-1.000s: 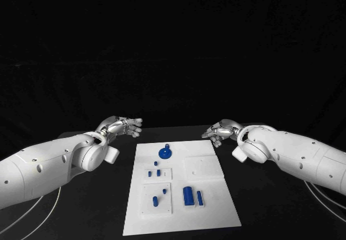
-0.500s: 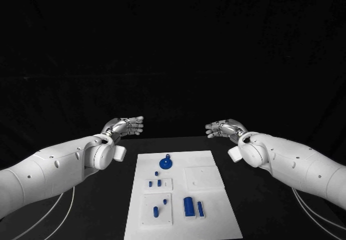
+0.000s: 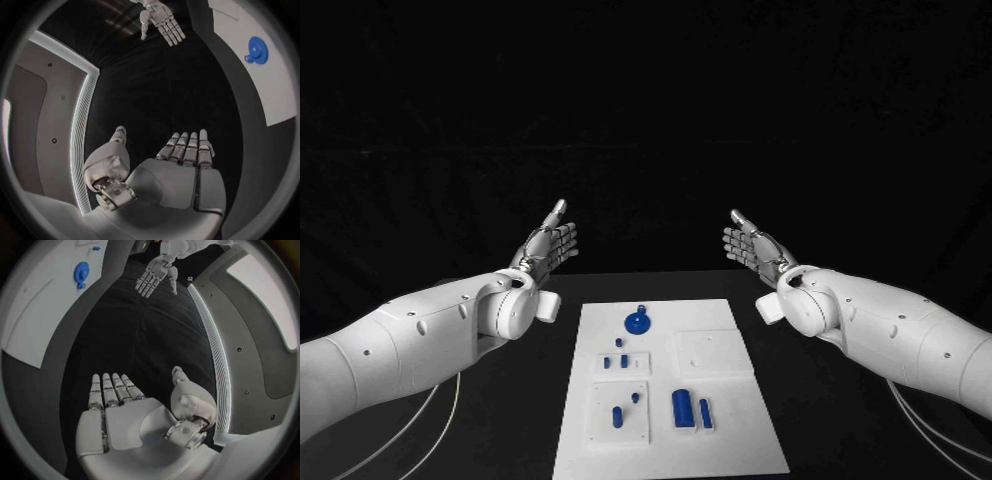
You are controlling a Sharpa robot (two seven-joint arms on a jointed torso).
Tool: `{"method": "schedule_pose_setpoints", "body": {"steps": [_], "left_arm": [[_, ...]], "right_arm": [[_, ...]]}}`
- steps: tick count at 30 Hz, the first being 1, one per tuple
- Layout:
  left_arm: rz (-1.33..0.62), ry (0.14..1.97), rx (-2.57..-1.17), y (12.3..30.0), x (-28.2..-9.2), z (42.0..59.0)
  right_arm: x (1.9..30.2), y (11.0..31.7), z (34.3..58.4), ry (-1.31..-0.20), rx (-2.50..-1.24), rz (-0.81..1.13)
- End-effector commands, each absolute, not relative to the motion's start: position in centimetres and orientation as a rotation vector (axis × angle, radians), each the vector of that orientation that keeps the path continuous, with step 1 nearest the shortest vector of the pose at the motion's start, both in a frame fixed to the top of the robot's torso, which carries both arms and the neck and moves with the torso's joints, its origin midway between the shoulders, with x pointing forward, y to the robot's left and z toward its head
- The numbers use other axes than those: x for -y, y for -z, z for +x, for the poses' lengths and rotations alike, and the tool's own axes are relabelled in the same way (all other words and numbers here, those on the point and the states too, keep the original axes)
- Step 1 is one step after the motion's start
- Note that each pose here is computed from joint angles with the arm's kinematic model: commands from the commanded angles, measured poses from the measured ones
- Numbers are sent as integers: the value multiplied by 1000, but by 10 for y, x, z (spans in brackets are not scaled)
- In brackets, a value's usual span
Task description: Assemble the parts on the task board
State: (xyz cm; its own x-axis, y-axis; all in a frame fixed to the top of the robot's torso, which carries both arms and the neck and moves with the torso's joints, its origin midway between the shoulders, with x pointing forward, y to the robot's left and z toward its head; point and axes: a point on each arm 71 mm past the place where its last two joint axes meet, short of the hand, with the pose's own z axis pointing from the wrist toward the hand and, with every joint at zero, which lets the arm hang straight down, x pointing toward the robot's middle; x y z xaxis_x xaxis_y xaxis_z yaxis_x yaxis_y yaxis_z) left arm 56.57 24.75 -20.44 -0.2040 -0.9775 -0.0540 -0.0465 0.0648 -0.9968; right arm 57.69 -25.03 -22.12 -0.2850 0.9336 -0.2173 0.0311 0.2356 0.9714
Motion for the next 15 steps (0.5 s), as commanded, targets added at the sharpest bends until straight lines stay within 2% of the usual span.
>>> {"method": "schedule_pose_setpoints", "body": {"steps": [1, 7, 9, 15], "left_arm": [[-1114, 1261, -1354, 209, -240, 554], [-1152, 1256, -1301, 220, -221, 523], [-1173, 1250, -1272, 223, -211, 503], [-1197, 1238, -1237, 225, -199, 477]], "right_arm": [[244, 220, 568, -1216, -1462, 973], [227, 223, 544, -1247, -1373, 1032], [218, 224, 527, -1256, -1326, 1072], [204, 225, 496, -1252, -1262, 1141]]}}
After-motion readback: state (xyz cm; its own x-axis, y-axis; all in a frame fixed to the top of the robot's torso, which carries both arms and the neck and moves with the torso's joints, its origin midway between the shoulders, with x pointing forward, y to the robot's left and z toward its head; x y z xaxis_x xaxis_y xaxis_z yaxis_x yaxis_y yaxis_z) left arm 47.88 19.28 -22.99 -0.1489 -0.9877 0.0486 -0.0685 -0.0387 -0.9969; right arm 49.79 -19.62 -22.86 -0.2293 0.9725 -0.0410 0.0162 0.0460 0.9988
